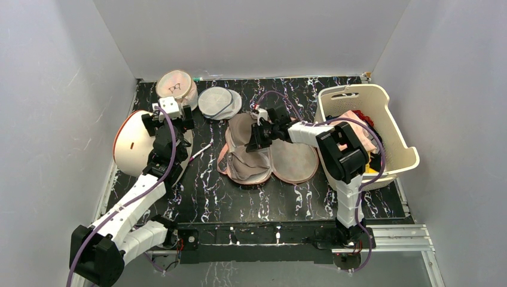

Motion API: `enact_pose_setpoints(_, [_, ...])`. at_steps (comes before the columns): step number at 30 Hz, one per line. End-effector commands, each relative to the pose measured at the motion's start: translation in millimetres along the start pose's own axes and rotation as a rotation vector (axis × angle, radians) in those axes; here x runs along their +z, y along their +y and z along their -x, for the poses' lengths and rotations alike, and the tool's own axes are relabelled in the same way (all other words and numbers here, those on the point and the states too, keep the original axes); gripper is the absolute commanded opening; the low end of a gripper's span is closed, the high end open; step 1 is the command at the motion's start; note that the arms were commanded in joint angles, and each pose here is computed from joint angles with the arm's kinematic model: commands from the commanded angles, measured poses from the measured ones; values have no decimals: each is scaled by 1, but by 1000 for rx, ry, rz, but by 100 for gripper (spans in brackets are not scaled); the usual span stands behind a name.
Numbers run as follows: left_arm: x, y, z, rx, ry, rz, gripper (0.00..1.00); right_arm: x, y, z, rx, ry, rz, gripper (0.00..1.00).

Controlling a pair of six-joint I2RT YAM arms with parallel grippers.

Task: Unzip the laundry bag and remove the bra
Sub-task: Pick up the bra from the laundry bag, then place the bra in the bin.

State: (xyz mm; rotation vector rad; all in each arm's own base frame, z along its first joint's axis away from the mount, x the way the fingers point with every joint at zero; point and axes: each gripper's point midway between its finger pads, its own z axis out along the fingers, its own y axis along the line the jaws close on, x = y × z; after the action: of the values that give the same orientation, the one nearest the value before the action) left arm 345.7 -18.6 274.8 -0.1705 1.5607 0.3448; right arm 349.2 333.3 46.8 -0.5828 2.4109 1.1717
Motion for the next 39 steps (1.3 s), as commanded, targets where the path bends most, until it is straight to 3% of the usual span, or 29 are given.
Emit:
enact_pose_setpoints(1, [2,1,22,-48,-43,2,94,-32,37,41,-89,-73,17,7])
enact_pose_setpoints(4, [2,0,22,-51,-42,-1,94,-54,56,48,-95,-89,12,1])
enact_pose_setpoints(8, [2,0,22,-53,-41,-5,94,-86,79,60,-93,-147,-7,0])
enact_pose_setpoints(13, [1,-1,22,-58,-41,-7,94,-151,116,95,-115,-334,-31,0])
enact_pose_setpoints(17, [1,-1,23,-65,-39,-12,94,-226,123,130,-74,-558,-149,0])
enact_pose_setpoints(23, [1,-1,24,-71,-41,-15,94,-379,128,158,-20,-1046,-507,0])
enact_pose_setpoints(26, [1,-4,24,-78,-37,-25,93,-489,133,155,-26,-1309,-855,0])
enact_pose_setpoints(29, [1,-3,24,-76,-37,-23,93,-544,120,140,10,-1386,-1163,0])
enact_pose_setpoints(31, [1,-3,25,-75,-38,-22,93,-555,92,117,95,-1385,-1369,0])
enact_pose_setpoints(33, [1,-3,25,-75,-37,-23,93,-540,63,93,168,-1348,-1457,0])
enact_pose_setpoints(39, [1,-5,24,-78,-34,-29,93,-490,-22,45,271,-1226,-1553,0])
